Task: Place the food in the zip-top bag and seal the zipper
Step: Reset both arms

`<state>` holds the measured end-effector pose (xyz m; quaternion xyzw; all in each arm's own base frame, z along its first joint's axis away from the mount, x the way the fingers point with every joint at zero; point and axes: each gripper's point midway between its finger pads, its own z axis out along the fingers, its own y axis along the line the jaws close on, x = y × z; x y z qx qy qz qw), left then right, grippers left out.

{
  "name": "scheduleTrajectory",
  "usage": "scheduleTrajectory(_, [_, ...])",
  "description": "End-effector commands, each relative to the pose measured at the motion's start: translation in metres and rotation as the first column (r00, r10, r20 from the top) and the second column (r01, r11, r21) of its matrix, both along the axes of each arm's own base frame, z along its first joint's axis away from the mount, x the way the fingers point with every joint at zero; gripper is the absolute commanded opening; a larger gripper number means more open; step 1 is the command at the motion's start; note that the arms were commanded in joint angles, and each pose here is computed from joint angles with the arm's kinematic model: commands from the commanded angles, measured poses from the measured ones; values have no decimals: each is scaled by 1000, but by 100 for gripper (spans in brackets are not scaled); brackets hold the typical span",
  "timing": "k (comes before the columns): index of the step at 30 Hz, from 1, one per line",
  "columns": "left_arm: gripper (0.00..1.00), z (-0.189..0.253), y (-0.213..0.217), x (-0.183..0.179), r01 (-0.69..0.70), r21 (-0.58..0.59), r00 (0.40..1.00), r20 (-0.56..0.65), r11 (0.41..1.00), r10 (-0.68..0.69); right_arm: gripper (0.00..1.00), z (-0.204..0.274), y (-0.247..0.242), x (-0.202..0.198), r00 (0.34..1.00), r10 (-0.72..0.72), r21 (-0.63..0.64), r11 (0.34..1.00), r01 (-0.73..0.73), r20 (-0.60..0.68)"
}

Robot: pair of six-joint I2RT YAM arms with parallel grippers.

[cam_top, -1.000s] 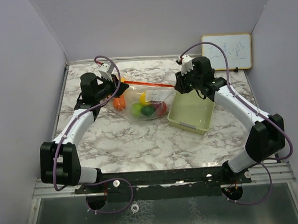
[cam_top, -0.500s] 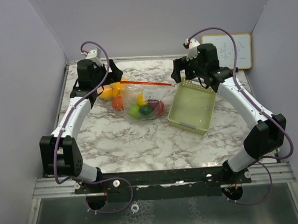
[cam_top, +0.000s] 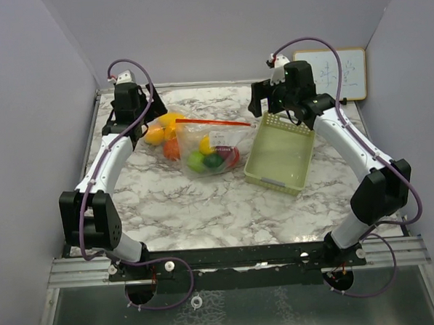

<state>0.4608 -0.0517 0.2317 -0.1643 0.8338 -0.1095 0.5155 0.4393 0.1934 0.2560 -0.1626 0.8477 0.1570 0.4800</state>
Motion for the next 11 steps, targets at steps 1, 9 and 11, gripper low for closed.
scheduleTrajectory(1, [99,10,10,6,-60,16,998,9,998,60,100,11,-1,7,1000,-24,6,1000,23,19])
scheduleTrajectory(9, [99,14,9,16,-44,40,999,7,998,43,100,6,-1,10,999,-29,0,1000,29,16])
scheduleTrajectory(11, [99,17,9,19,-41,40,999,11,998,41,100,6,-2,11,999,-31,-4,1000,31,19])
